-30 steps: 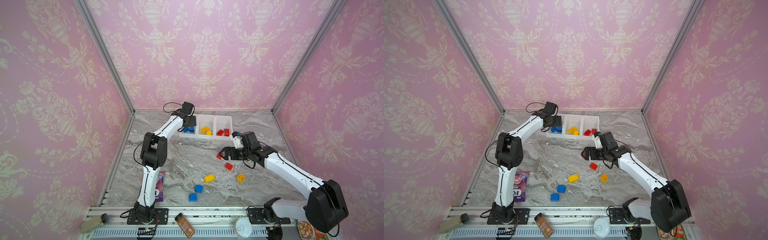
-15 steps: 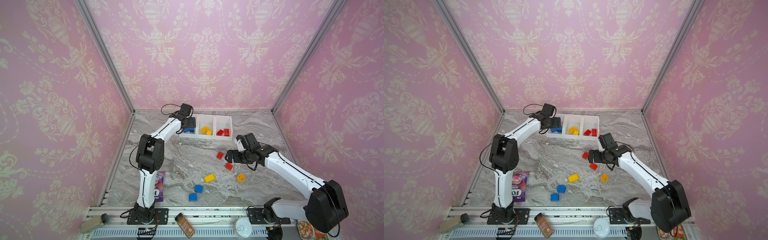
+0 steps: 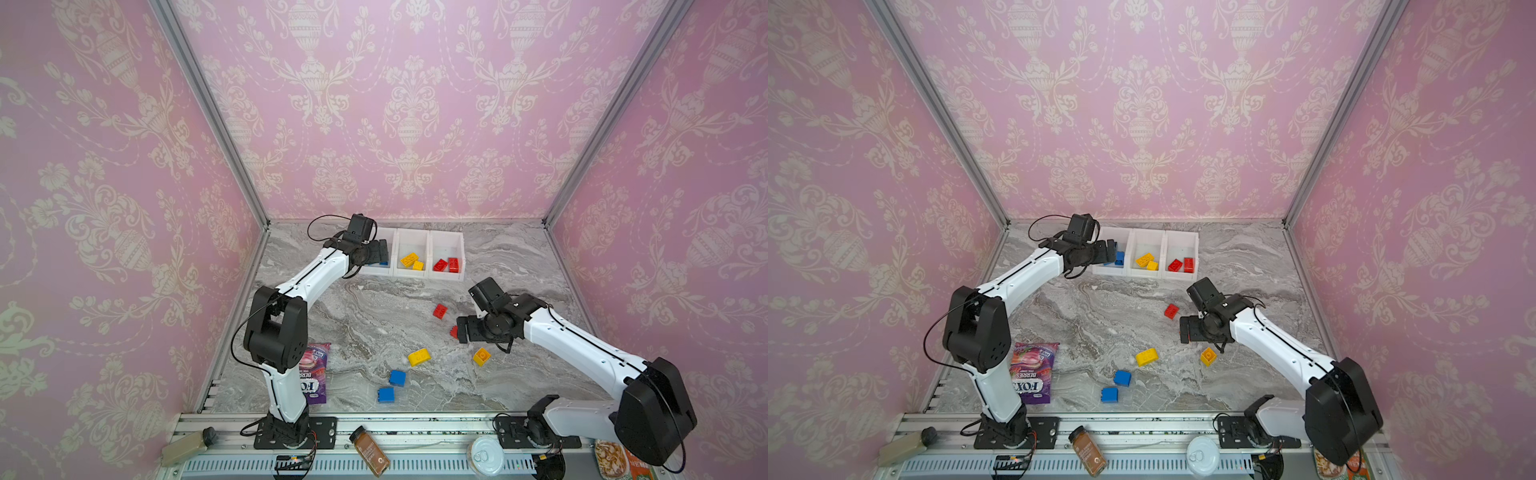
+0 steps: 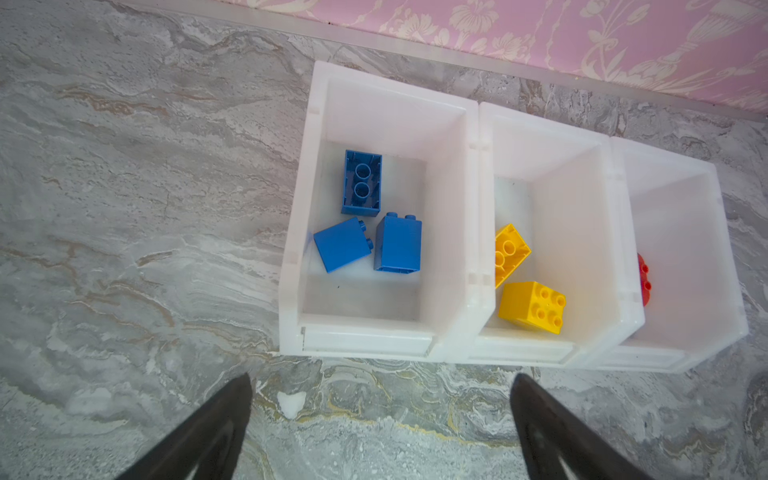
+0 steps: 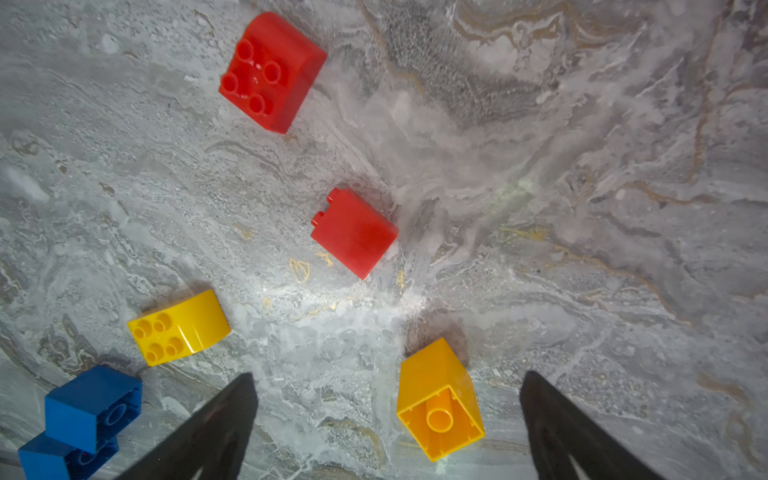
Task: Sort the legos into containers by color
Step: 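Withdraw the left gripper while the right gripper lowers onto a yellow 2x2 brick, then grasp and lift the yellow brick with the right gripper toward the bin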
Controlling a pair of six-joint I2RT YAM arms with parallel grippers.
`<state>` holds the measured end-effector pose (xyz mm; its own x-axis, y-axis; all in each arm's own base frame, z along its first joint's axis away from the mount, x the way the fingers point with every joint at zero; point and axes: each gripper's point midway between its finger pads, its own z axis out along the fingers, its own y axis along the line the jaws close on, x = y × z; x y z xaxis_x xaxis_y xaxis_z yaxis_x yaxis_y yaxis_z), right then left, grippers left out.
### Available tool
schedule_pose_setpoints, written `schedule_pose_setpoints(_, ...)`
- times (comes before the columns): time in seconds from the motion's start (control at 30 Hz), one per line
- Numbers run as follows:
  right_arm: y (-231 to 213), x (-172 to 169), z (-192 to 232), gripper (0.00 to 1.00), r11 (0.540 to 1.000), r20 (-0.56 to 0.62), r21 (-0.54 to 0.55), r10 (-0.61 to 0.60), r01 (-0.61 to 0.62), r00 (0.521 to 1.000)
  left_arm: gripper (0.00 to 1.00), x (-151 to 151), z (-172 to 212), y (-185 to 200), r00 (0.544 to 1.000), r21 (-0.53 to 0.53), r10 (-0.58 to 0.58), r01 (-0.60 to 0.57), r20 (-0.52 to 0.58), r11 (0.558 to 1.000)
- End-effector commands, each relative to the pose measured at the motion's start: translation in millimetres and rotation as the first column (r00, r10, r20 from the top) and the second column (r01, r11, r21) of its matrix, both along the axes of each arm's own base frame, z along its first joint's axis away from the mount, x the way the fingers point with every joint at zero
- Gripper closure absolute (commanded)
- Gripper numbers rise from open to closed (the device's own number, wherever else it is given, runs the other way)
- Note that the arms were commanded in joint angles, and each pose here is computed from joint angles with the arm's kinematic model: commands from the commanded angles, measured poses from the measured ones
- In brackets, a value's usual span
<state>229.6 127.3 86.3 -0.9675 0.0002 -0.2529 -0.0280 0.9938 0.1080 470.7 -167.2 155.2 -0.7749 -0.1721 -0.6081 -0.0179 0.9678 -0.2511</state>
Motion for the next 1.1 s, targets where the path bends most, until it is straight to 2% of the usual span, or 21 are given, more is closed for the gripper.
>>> schedule_pose_setpoints(0.0, -17.6, -14.3, -17.2, 0.00, 0.991, -0.067, -0.111, -0.078, 0.071, 0.995, 0.01, -14.3, 14.9, -5.3, 1.000, -0.048, -0.011, 0.012, 0.015, 0.999)
schedule_pose_setpoints(0.07, -35.5, -19.0, -20.7, 0.00, 0.962, -0.072, -0.193, -0.209, 0.192, 0.975, 0.01, -19.6, 17.1, -3.1, 1.000, -0.046, -0.013, 0.013, 0.015, 0.999)
schedule_pose_setpoints(0.13, -39.0, -19.4, -19.9, 0.00, 0.941, -0.045, -0.183, -0.297, 0.285, 0.954, 0.01, -24.1, 18.9, -1.2, 1.000, -0.042, -0.015, 0.016, 0.017, 0.999)
schedule_pose_setpoints(0.27, -28.7, -14.2, -9.9, 0.00, 0.894, 0.010, -0.008, -0.448, 0.448, 0.894, 0.01, -28.2, 20.7, 1.0, 1.000, -0.034, -0.018, 0.019, 0.021, 0.999)
schedule_pose_setpoints(0.43, -8.1, -19.3, -23.0, 0.00, 0.778, -0.096, 0.159, -0.600, 0.607, 0.794, 0.01, -28.6, 20.6, 1.1, 1.000, -0.036, -0.018, 0.019, 0.021, 0.999)
schedule_pose_setpoints(0.53, -9.5, -22.7, -29.4, 0.00, 0.752, -0.098, 0.128, -0.640, 0.647, 0.762, 0.01, -29.6, 18.5, 0.8, 1.000, -0.036, -0.021, 0.021, 0.015, 0.999)
schedule_pose_setpoints(0.67, -21.5, -26.3, -33.7, 0.07, 0.724, -0.071, 0.082, -0.682, 0.685, 0.728, 0.01, -31.3, 17.2, 1.9, 1.000, -0.034, -0.019, 0.019, 0.012, 0.999)
schedule_pose_setpoints(0.87, -18.4, -29.0, -46.6, 0.19, 0.704, -0.103, 0.081, -0.698, 0.705, 0.709, 0.01, -36.1, 17.2, 5.8, 1.000, -0.022, -0.018, 0.018, 0.012, 1.000)
schedule_pose_setpoints(1.07, -22.0, -33.5, -58.8, 0.24, 0.697, -0.116, 0.061, -0.707, 0.715, 0.698, 0.01, -46.7, 16.4, 8.6, 1.000, -0.040, -0.011, 0.011, 0.013, 0.999)
